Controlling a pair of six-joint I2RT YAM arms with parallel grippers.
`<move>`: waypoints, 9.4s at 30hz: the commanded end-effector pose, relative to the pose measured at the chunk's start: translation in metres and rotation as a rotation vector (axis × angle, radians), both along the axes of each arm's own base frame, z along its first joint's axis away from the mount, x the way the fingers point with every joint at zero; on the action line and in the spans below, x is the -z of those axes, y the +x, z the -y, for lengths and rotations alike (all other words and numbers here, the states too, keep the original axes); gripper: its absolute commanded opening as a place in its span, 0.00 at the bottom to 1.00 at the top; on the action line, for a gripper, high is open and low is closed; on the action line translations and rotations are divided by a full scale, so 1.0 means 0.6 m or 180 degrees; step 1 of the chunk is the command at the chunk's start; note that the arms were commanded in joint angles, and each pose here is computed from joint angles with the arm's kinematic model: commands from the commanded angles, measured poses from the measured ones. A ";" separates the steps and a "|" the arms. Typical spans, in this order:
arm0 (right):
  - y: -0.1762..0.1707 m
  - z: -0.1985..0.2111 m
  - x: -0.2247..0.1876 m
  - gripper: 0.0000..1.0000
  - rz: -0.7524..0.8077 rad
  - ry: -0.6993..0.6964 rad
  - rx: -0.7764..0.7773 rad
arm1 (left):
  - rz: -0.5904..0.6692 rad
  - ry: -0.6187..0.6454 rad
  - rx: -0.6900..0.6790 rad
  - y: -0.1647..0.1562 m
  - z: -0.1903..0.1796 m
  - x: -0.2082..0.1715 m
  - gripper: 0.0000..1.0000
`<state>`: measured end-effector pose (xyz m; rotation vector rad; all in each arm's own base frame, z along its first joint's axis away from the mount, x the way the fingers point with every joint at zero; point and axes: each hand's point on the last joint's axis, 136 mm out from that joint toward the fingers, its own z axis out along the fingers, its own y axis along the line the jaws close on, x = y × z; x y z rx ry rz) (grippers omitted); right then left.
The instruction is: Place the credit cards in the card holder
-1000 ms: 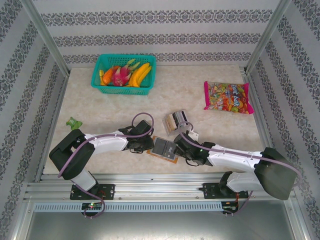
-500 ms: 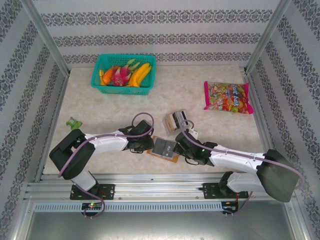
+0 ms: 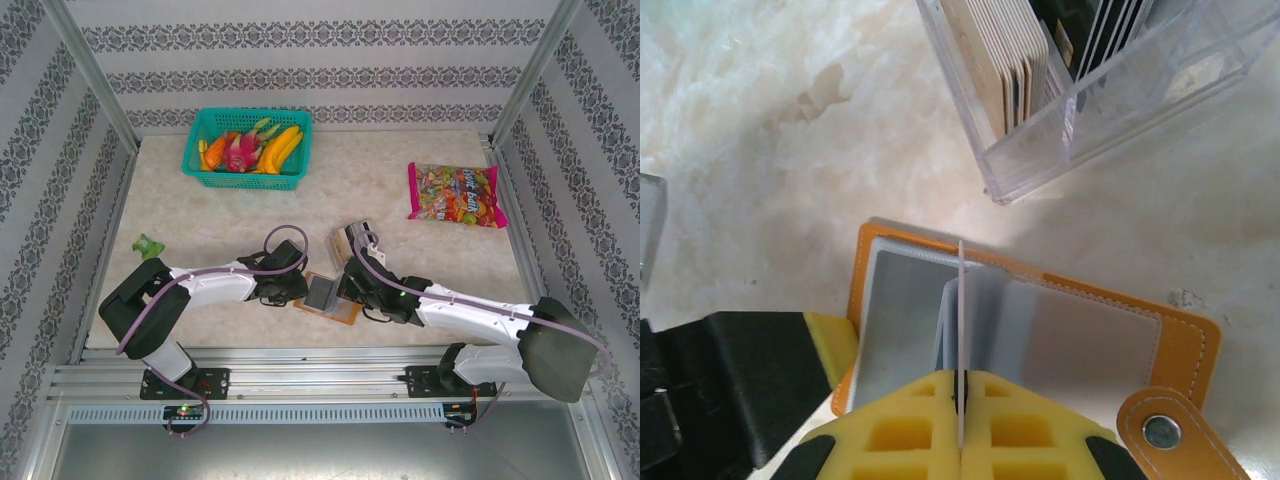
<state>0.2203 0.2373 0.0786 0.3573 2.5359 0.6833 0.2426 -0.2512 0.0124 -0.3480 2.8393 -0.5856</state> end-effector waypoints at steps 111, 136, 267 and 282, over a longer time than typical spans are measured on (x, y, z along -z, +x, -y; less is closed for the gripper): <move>-0.036 -0.013 0.099 0.00 -0.0560 0.1116 -0.0750 | -0.0154 -0.0268 0.0459 -0.047 0.062 0.020 0.22; -0.020 -0.001 0.091 0.00 -0.0652 0.1232 -0.0751 | -0.0148 -0.0244 0.0442 -0.042 0.064 0.019 0.21; 0.009 0.111 0.123 0.06 -0.0852 -0.1120 -0.0815 | 0.0444 -0.1514 0.0456 0.025 0.144 -0.162 0.43; 0.019 0.123 0.092 0.06 -0.0633 -0.0611 -0.0432 | 0.0087 -0.1598 0.0750 0.017 0.225 -0.120 0.39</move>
